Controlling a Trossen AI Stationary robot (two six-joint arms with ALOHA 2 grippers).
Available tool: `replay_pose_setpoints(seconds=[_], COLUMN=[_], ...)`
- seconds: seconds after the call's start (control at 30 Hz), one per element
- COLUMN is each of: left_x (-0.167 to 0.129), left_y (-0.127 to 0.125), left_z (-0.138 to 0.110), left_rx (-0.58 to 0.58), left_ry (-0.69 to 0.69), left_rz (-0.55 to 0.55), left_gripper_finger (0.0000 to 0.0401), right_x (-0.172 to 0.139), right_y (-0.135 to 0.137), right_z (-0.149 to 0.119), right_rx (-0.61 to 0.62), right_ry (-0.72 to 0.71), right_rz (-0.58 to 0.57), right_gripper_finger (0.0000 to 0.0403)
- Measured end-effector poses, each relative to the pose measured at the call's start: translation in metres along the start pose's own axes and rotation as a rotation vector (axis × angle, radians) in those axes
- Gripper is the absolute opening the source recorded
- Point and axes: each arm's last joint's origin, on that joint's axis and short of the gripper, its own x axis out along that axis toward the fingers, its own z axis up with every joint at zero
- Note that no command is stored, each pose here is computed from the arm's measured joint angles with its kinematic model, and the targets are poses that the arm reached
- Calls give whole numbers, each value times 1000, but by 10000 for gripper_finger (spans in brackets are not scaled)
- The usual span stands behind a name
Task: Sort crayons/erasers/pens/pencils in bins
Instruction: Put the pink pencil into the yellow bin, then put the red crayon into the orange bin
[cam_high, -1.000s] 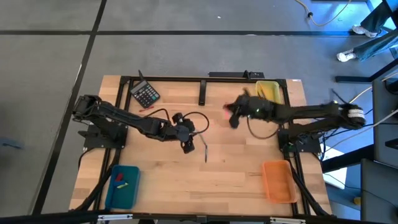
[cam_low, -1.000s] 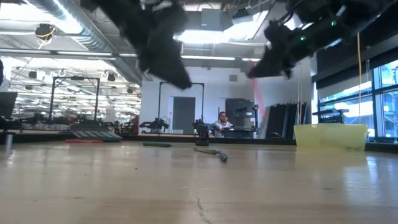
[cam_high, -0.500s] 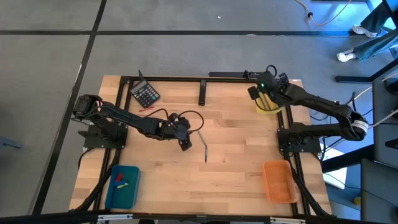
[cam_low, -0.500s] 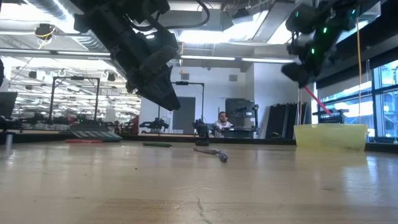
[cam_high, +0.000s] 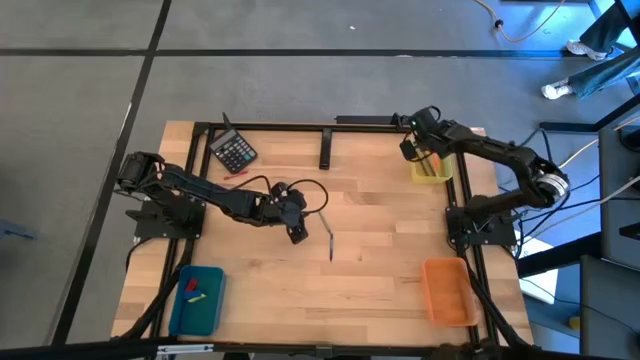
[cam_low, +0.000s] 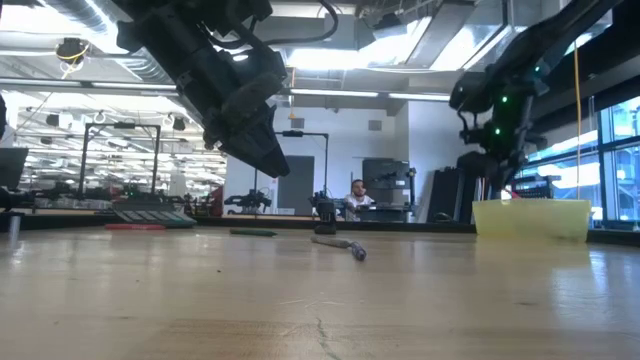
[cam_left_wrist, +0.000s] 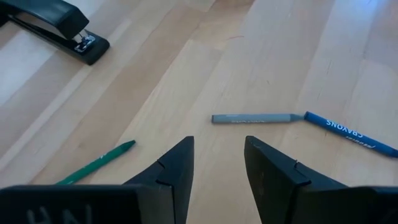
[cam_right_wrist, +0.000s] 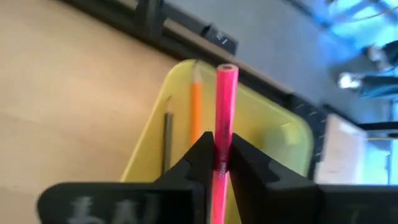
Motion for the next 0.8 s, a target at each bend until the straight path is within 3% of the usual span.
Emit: replay_pose_setpoints(seconds=[0.13,0.37,0.63,0.8], left_x=[0,0,0,-15], left_y=[0,0,1,12], left_z=[0,0,-2,-3], left_rx=[0,-1,30,66], left_ry=[0,0,21,88], left_rz=[0,1,12,47], left_gripper_finger=[133,133,133,133], right_x=[12,16,13,-1], right_y=[3,3,7,15], right_z=[-2,-1,2,10], right_rx=[-24,-27,-47,-80], right_ry=[58,55,12,-105], right_rz=[57,19,31,65], right_gripper_finger=[85,137,135,127])
